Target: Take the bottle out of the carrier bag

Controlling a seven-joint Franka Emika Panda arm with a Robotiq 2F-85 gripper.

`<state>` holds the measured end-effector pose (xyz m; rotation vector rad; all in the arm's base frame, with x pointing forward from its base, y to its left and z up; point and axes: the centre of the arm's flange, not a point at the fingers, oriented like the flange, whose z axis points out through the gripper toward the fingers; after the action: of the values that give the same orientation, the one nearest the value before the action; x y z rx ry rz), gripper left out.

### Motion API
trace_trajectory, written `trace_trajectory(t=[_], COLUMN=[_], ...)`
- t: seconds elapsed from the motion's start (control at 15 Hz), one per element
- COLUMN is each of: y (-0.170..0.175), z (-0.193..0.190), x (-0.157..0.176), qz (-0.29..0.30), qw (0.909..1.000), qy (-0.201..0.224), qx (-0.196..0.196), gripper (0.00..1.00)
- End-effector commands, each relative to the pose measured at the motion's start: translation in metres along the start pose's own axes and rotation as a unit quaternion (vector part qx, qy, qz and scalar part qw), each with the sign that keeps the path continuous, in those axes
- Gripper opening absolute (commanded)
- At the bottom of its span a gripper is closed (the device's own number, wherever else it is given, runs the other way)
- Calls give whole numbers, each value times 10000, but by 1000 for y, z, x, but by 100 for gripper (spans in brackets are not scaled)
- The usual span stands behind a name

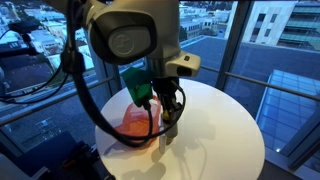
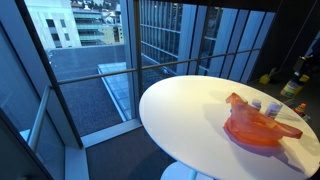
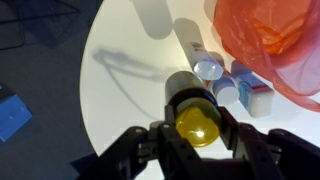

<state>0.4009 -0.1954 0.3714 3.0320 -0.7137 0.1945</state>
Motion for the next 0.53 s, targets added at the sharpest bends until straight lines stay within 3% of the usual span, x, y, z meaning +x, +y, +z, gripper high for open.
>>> trace_trajectory(t=[0.0,0.47], y=[22,47], z=[7,55], x=[-6,-22], qz=[271,497], qw=[9996,9974], qy=[-99,-527], qx=[-13,38], gripper=[20,20])
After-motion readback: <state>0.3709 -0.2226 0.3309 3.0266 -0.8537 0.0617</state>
